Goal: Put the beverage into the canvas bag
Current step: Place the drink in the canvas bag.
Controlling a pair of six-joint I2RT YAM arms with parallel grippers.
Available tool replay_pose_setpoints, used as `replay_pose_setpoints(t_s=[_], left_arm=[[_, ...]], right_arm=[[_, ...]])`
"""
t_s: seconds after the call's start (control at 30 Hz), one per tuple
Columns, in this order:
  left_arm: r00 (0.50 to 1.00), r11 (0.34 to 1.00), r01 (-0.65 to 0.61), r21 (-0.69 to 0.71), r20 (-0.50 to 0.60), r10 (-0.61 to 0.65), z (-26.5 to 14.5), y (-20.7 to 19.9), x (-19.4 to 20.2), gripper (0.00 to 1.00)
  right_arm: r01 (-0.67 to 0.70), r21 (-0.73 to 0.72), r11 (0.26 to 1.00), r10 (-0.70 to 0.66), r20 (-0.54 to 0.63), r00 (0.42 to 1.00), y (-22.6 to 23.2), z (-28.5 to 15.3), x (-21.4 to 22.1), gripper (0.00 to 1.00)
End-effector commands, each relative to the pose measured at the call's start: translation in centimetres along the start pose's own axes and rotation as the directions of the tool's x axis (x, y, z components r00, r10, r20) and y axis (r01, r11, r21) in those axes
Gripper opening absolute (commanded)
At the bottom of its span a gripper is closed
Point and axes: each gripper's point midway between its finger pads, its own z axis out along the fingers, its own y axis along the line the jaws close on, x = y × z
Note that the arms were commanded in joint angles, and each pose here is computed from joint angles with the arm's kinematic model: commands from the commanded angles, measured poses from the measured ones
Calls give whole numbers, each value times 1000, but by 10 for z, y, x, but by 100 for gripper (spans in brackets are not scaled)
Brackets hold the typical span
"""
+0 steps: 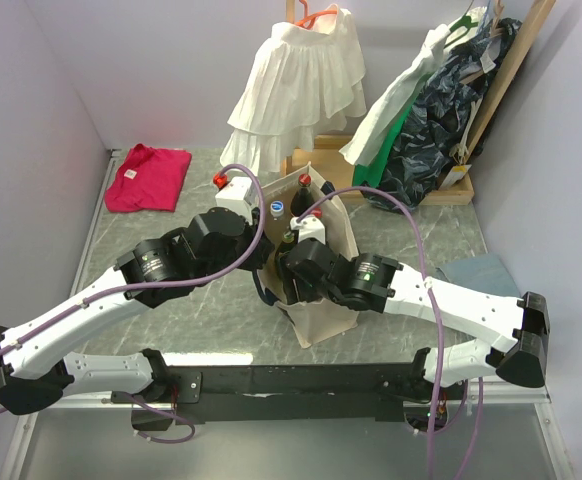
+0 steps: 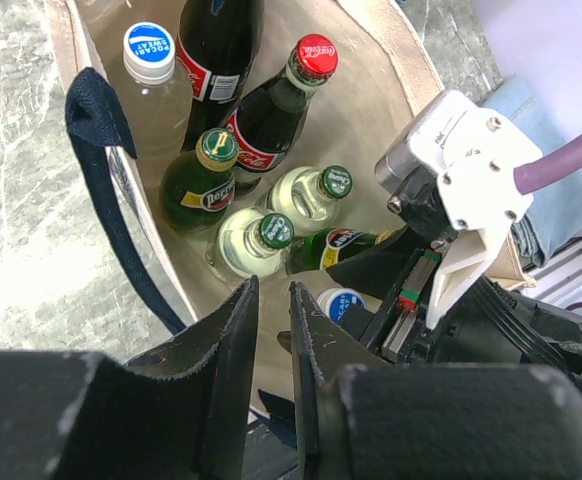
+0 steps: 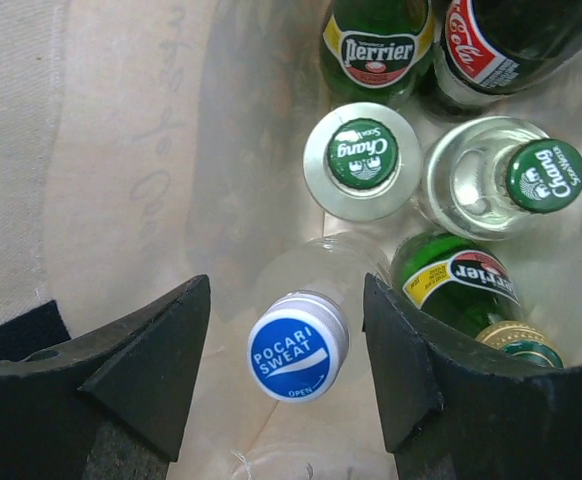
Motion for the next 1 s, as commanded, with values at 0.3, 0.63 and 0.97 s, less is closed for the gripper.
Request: replay_pose_setpoints(t_s=[0.3, 0.63, 0.97], left_arm=[[999, 1000, -3, 21, 54, 2, -1, -8, -16, 25], [998, 1000, -9, 23, 55, 7, 1, -10, -17, 26], [999, 1000, -7, 20, 53, 6, 1, -9, -17, 25]], right_arm=[[-12, 7, 1000, 12, 81, 997, -5, -31, -26, 69], [-28, -14, 1000, 30, 141, 990, -6, -44, -40, 69], [-50, -11, 999, 51, 196, 979, -11, -57, -54, 70]])
